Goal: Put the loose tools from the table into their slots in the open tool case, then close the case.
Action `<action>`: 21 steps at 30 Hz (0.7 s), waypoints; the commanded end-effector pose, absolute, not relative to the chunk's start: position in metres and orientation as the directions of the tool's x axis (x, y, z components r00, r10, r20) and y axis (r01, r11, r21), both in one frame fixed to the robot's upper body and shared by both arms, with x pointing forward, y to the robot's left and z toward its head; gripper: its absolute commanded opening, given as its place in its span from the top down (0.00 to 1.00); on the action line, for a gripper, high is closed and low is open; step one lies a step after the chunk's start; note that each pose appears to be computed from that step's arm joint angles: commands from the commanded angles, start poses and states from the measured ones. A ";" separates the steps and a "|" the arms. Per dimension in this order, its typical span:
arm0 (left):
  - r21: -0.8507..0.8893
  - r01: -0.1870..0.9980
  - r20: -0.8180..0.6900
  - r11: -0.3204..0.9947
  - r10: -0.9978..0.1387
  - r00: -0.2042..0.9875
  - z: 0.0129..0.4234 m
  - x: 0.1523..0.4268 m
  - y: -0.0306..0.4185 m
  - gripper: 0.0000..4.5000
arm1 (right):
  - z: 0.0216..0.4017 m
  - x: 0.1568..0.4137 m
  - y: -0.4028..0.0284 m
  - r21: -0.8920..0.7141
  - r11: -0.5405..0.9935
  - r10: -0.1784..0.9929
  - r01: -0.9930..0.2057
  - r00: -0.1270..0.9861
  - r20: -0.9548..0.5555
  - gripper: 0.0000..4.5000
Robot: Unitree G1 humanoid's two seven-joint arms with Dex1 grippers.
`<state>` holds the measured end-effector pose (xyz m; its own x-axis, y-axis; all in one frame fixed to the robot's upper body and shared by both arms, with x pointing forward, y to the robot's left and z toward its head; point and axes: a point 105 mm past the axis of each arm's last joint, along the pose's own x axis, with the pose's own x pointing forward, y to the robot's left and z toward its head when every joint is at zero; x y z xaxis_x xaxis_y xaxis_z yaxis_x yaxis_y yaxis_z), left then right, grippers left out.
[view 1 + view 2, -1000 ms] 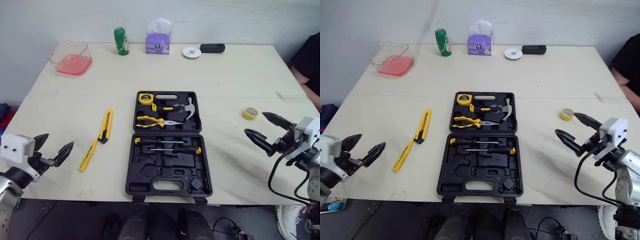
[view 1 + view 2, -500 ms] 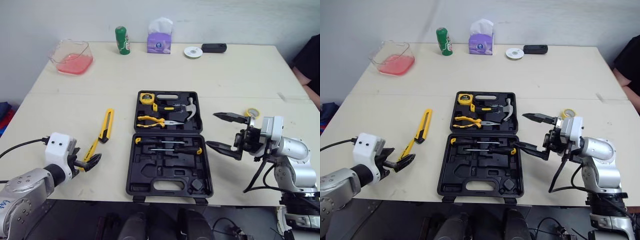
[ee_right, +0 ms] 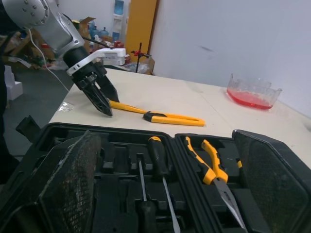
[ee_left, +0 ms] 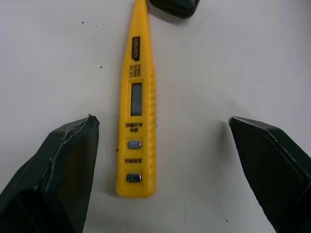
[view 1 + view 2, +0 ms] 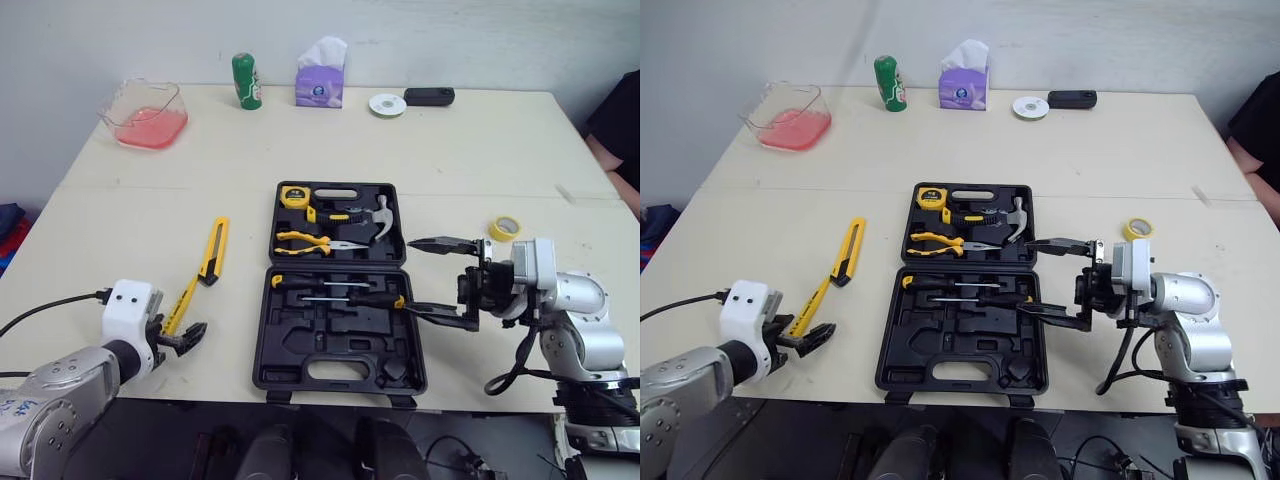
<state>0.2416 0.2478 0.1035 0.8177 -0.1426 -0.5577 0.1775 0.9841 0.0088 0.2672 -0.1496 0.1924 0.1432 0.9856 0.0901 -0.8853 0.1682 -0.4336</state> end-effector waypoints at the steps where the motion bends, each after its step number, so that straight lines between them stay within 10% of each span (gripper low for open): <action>1: 0.005 0.135 -0.538 0.991 -0.111 0.835 0.104 0.248 0.254 0.00 | 0.199 0.261 -0.147 -0.471 0.161 0.987 -0.867 0.128 0.100 0.00; 5: -0.024 0.173 -0.609 0.985 -0.152 0.779 0.090 0.241 0.253 0.17 | 0.200 0.262 -0.148 -0.478 0.176 0.984 -0.861 0.144 0.103 0.00; 12: -0.036 0.183 -0.663 0.982 -0.161 0.731 0.077 0.234 0.255 0.85 | 0.199 0.262 -0.149 -0.480 0.208 0.978 -0.852 0.179 0.106 0.00; 21: -0.008 0.133 -0.640 0.991 -0.108 0.761 0.084 0.231 0.273 0.89 | 0.195 0.262 -0.156 -0.484 0.226 0.974 -0.845 0.207 0.093 0.00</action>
<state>0.2401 0.2680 0.0982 0.8001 -0.1180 -0.5882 0.1554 0.9878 0.0131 0.2647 -0.1522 0.1873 0.2021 0.9752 0.0897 -0.8682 0.2208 -0.4444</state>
